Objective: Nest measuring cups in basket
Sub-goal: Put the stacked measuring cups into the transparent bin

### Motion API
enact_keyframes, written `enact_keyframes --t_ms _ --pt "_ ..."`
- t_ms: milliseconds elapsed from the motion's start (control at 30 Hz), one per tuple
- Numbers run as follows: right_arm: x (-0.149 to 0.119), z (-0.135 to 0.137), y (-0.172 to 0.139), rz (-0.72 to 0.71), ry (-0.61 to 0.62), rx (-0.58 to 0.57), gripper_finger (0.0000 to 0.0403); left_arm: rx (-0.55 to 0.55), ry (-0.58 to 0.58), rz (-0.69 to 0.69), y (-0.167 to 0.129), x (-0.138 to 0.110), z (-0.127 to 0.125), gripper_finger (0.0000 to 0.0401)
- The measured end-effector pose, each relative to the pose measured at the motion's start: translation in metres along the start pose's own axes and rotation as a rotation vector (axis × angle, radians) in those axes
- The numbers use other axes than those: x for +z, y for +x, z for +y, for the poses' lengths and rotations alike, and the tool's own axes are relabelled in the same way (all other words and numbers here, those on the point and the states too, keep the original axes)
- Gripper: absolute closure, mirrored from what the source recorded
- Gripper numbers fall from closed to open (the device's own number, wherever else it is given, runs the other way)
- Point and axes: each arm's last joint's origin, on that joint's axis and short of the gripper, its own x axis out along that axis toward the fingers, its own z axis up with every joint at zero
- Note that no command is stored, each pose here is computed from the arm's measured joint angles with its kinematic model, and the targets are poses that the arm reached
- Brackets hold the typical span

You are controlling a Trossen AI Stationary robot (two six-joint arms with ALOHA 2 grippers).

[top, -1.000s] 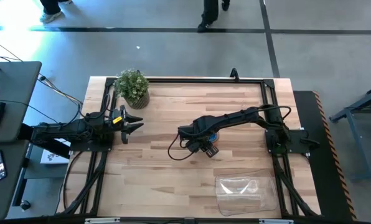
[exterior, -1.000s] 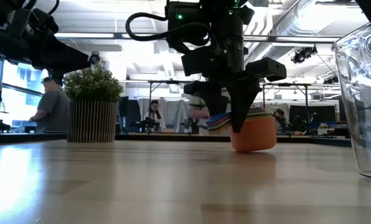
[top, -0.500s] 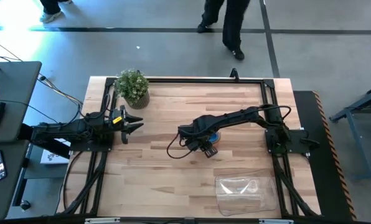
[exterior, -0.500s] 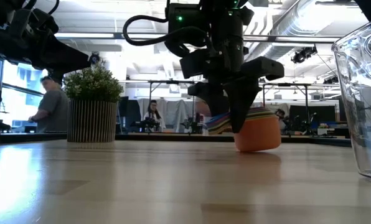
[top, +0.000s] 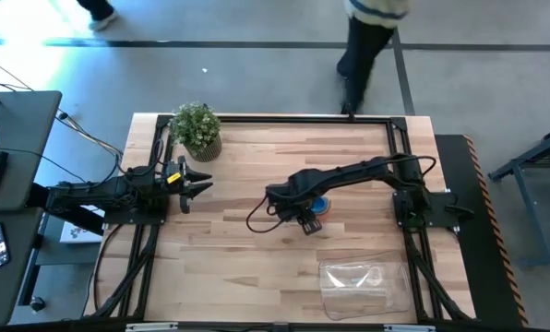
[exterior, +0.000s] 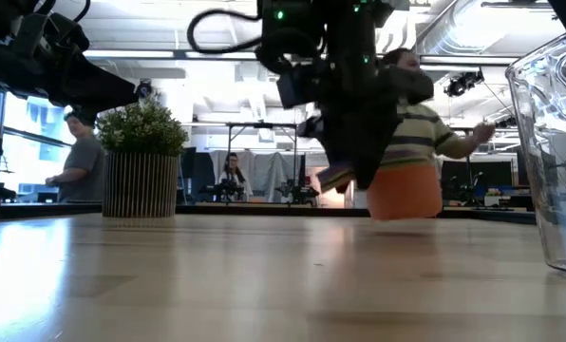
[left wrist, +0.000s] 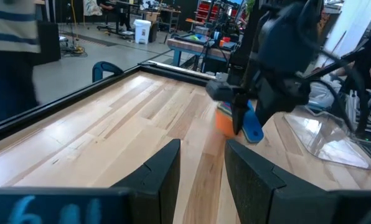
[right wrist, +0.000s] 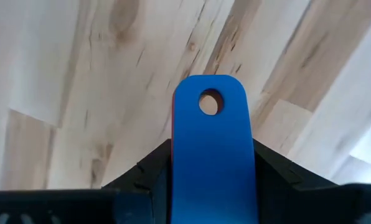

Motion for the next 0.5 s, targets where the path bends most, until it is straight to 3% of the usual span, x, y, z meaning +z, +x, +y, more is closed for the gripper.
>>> enact_keyframes --t_ms 300,500 --pt "-0.009 0.008 -0.021 0.012 0.150 0.003 0.0256 0.000 0.000 0.000 0.000 0.000 0.000 0.0286" --pt "-0.017 0.026 -0.054 -0.036 0.276 -0.003 0.0256 0.000 0.000 0.000 0.000 0.000 0.000 0.0286"
